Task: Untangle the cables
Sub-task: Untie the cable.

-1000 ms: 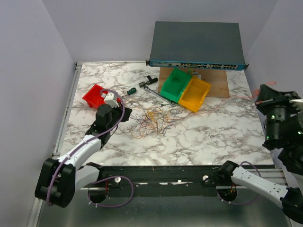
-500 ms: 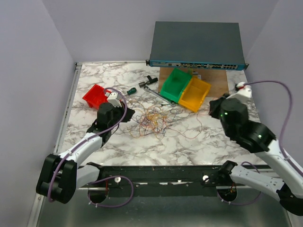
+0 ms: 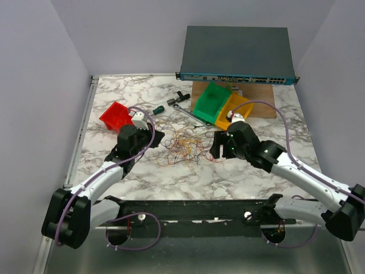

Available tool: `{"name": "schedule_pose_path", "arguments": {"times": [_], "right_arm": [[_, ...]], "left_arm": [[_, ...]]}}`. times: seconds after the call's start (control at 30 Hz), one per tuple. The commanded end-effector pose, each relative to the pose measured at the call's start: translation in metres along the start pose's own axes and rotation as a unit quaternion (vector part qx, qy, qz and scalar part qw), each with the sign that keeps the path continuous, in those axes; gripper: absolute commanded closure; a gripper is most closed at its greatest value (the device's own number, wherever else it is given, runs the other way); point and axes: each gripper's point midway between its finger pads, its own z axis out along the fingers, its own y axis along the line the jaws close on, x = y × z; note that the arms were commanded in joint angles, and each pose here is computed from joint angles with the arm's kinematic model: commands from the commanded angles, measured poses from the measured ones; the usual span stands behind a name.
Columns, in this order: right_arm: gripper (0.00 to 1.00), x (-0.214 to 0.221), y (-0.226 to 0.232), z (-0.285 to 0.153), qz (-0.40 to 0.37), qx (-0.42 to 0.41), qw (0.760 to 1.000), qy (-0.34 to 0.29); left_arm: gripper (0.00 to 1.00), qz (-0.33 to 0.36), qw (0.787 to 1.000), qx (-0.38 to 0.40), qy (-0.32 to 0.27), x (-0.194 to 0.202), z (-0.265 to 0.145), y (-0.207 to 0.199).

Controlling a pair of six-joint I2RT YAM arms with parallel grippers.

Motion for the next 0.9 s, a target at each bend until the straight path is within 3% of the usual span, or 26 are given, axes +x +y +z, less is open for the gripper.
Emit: {"name": "schedule_pose_path", "arguments": {"times": [0.0, 0.17, 0.3, 0.5, 0.63, 0.87], "right_arm": [[0.27, 0.014, 0.028, 0.035, -0.058, -0.074, 0.995, 0.023], [0.26, 0.035, 0.008, 0.062, -0.054, -0.02, 0.997, 0.05], [0.12, 0.048, -0.005, 0.076, -0.039, 0.016, 0.997, 0.063], [0.17, 0.058, -0.008, 0.09, -0.066, 0.015, 0.995, 0.07], [0.14, 0.061, -0.002, 0.095, -0.116, -0.015, 0.99, 0.076], [0.14, 0.061, -0.012, 0.119, -0.147, 0.025, 0.985, 0.089]], "left_arm": [[1.0, 0.017, 0.999, 0.022, -0.015, -0.012, -0.001, -0.011], [1.0, 0.017, 1.0, -0.001, -0.023, -0.016, -0.005, -0.005], [1.0, 0.018, 0.998, -0.032, -0.045, -0.021, -0.013, 0.005], [1.0, 0.023, 0.998, -0.028, -0.055, -0.023, -0.015, 0.004], [1.0, 0.023, 0.998, -0.025, -0.05, -0.023, -0.013, 0.003], [1.0, 0.023, 0.998, -0.026, -0.046, -0.02, -0.013, 0.004]]}}
